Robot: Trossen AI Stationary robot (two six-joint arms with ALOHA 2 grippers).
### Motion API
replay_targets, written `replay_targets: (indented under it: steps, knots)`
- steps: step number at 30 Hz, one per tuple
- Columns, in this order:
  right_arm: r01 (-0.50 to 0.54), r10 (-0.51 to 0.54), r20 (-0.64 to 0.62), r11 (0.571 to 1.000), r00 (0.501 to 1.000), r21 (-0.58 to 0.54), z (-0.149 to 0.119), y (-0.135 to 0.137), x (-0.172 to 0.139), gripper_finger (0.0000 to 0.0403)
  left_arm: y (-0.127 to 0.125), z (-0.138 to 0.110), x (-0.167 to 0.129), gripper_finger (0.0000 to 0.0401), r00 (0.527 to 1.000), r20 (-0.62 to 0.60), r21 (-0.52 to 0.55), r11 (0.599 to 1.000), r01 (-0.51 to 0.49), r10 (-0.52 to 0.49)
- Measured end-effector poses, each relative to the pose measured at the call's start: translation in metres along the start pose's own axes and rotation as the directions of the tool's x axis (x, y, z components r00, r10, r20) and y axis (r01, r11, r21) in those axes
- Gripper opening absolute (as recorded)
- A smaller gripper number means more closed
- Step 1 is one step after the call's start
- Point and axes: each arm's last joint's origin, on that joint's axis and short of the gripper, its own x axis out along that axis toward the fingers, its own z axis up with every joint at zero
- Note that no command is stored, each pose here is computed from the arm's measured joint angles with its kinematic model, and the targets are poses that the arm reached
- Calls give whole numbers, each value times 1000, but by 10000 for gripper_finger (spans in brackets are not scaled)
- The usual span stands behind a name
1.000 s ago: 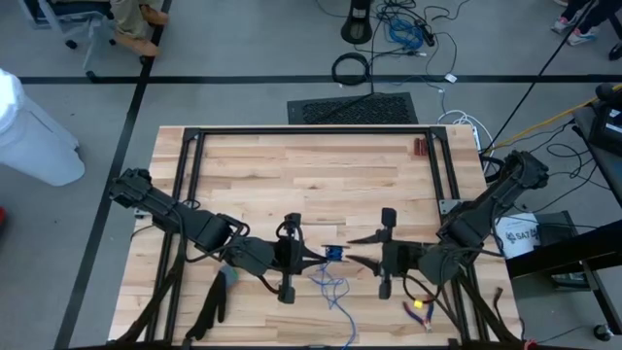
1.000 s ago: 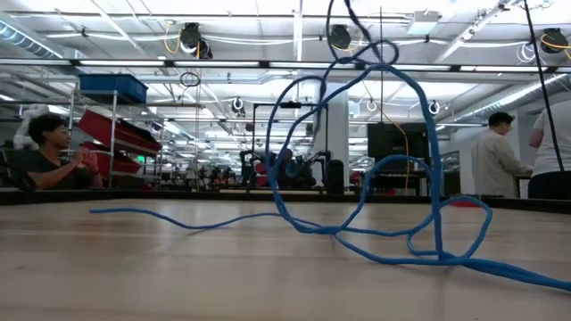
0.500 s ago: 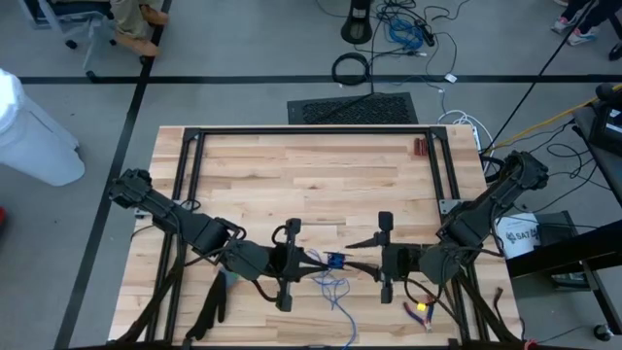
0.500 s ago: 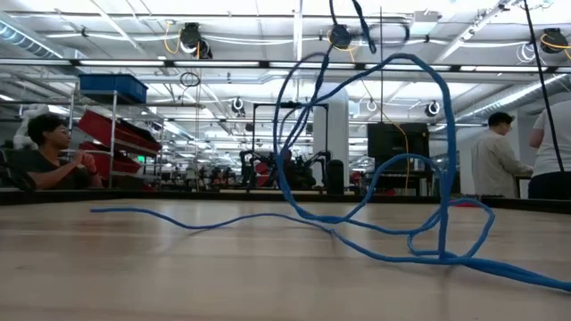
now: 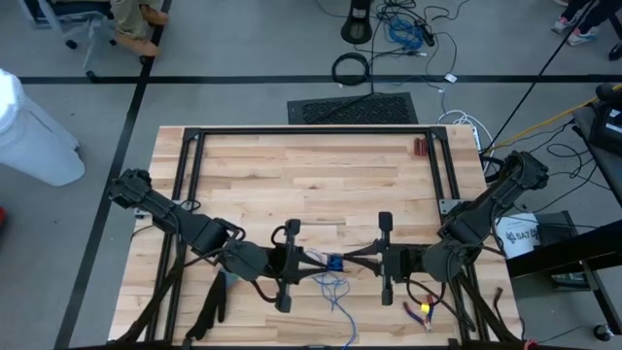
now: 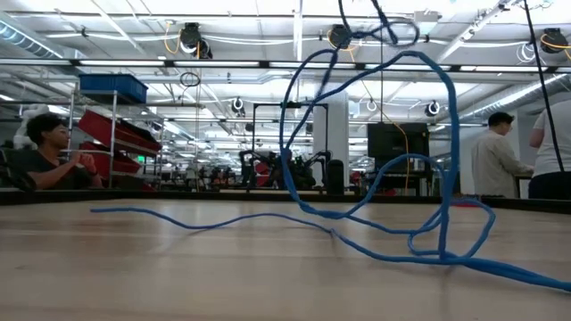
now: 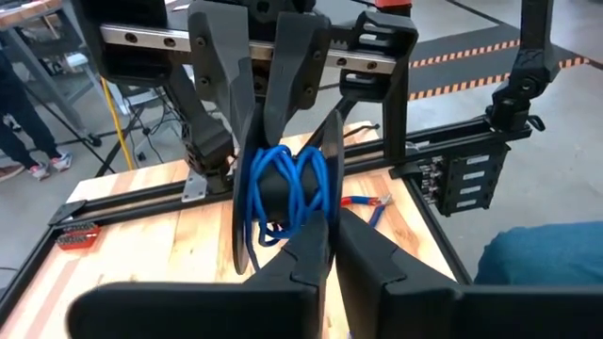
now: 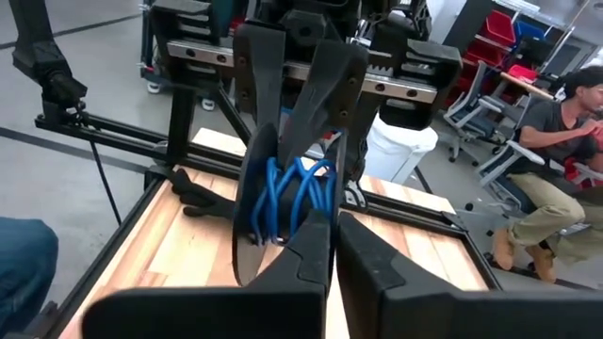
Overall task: Coil cords
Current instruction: Coil the blue wire onto the black spool
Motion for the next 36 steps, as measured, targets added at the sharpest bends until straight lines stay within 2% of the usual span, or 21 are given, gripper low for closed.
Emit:
replay_targets:
  steps: [7, 13, 26, 32, 36]
  knots:
    - [20, -20, 1, 1000, 1000, -1, 0, -1, 0, 1, -8, 1, -4, 82, 1000, 7, 5, 1000, -3, 3]
    - [79, -79, 1, 997, 997, 3, 2, -5, -3, 0, -16, 1, -10, 115, 990, 8, 14, 990, -139, 139]
    - [103, -106, 43, 993, 993, 54, 13, -23, -23, 0, -22, 2, -16, 130, 959, 19, 11, 959, -285, 284]
    - [106, -109, 69, 993, 992, 44, 19, -32, -33, 0, -22, 1, -13, 131, 960, 21, -64, 958, -279, 280]
    - [110, -112, 84, 993, 990, 35, 22, -38, -39, 0, -31, -11, 3, 131, 974, -17, -58, 973, -225, 224]
